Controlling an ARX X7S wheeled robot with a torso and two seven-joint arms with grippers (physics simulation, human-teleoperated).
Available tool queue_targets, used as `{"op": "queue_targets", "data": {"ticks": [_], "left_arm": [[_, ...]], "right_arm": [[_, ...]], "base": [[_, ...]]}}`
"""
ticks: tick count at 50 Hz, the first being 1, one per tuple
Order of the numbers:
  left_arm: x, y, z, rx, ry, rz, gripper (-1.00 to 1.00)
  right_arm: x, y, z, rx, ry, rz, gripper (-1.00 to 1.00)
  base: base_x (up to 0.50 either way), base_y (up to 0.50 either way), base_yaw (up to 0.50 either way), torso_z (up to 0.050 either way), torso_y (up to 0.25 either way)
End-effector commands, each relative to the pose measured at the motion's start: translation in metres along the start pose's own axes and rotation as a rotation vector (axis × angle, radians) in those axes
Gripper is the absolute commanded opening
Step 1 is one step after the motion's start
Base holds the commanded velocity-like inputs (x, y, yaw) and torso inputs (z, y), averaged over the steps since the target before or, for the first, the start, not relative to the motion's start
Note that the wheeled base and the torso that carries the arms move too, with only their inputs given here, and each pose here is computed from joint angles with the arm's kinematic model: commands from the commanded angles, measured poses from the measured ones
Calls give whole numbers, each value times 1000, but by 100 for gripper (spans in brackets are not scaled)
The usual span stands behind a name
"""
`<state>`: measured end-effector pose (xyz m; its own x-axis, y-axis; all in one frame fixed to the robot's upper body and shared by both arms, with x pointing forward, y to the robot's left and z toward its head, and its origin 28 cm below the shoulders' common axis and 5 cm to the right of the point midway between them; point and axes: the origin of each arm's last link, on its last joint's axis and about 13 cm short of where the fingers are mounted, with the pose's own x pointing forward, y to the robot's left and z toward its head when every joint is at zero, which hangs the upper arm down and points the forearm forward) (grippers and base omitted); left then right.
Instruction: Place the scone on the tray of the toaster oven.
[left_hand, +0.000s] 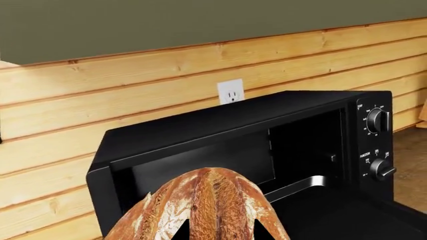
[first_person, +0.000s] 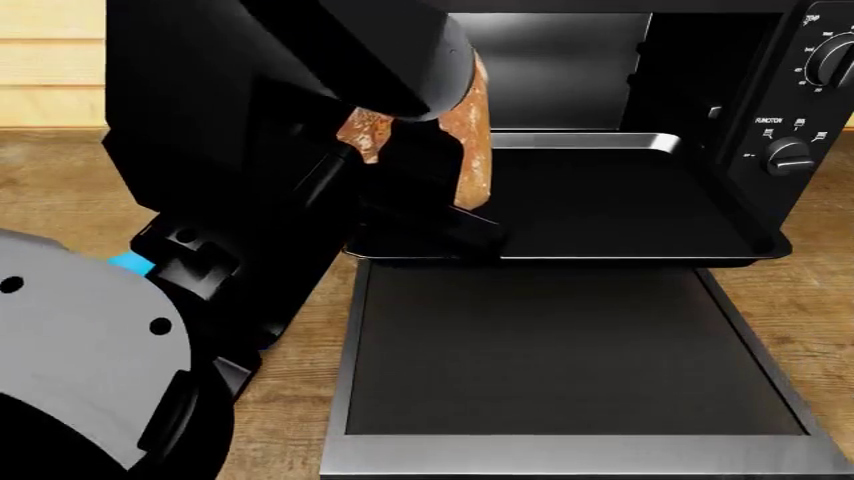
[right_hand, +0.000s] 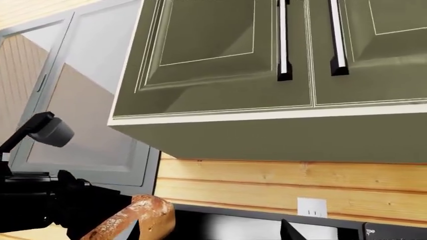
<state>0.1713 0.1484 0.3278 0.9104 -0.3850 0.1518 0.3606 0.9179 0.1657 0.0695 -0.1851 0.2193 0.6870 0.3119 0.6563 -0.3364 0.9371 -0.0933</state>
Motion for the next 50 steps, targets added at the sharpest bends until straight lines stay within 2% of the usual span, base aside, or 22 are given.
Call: {"op": "queue_targets", "data": {"ticks": [1, 12, 50], "left_arm": [[9, -2, -4, -4, 0, -17, -100], [18, -2, -8, -3, 21, -15, -100], [37, -10, -11, 8, 33, -42, -100]], "right_arm": [[-7, -6, 6, -4, -2, -13, 100], [-2, -2, 2, -5, 6, -14, 100], [-10, -6, 5, 8, 15, -40, 100]], "base": [[0, 0, 0, 0, 0], [0, 0, 0, 0, 1], [0, 0, 0, 0, 0]]}}
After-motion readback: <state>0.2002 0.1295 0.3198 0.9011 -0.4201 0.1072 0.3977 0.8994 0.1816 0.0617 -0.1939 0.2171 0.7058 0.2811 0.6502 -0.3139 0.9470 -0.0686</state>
